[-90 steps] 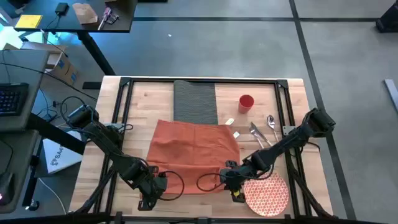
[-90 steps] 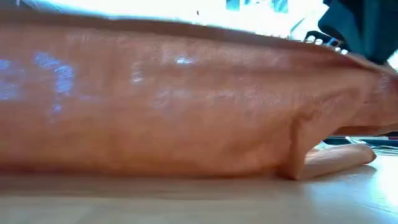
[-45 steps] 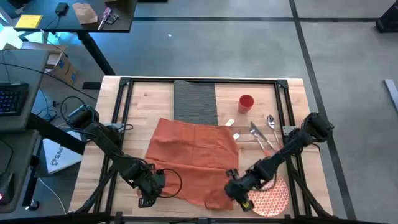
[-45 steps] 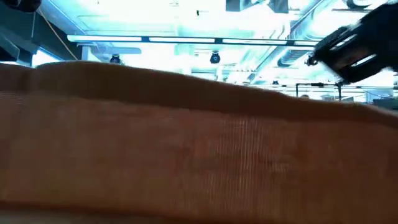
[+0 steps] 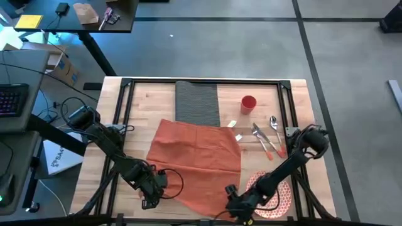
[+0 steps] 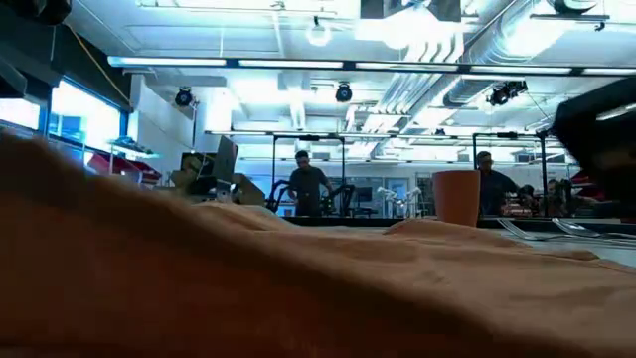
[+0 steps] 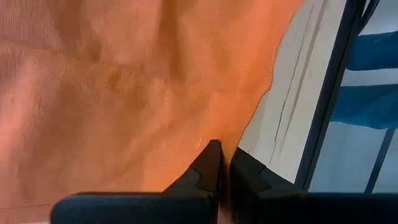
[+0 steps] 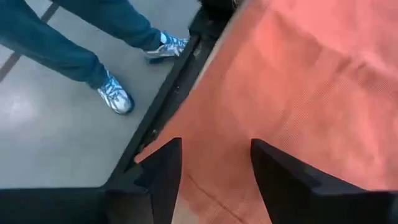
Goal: Set table place
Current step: Move the orange napkin to the center of the table
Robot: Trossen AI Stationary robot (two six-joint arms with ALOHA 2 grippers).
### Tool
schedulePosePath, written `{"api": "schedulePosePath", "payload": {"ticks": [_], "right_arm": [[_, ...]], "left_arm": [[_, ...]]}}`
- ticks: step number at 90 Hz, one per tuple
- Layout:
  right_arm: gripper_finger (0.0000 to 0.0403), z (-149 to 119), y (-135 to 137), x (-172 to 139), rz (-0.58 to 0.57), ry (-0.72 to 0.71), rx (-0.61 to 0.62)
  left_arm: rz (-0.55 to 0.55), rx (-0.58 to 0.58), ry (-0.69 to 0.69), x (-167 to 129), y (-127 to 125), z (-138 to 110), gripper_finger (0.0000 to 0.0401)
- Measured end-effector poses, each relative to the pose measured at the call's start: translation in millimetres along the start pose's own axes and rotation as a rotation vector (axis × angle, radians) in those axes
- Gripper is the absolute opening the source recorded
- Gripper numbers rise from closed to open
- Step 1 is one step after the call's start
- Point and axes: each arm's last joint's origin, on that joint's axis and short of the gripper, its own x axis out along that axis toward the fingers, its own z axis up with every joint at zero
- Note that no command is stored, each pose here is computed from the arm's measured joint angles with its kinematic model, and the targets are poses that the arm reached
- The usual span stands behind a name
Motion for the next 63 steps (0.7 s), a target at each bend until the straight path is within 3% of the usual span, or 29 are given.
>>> {"api": "schedulePosePath", "payload": {"ticks": [9,24,41,55,63], "right_arm": [[0.0122,-4,-2,5,-0.016,0.021,0.053],[0.0014,-6,-3,-2,-0.036,0.070,0.210],[0.0001,2,-11,-46,-0.135,0.132,0.386],[0.0000,38,-14,-117,-0.065,-0.036,0.431],[0.0000,54,-23,-162,-0.022,-0.165,0.457]], "left_arm": [[0.000,-0.025,-0.004,0,1,2,0.0000],[-0.018,-0.040,-0.028,-8,-4,8,0.0000],[0.050,-0.042,-0.107,-45,-10,13,0.0000],[0.123,-0.059,-0.203,-100,-8,17,0.0000],[0.097,-0.056,-0.275,-137,-7,18,0.0000]]}}
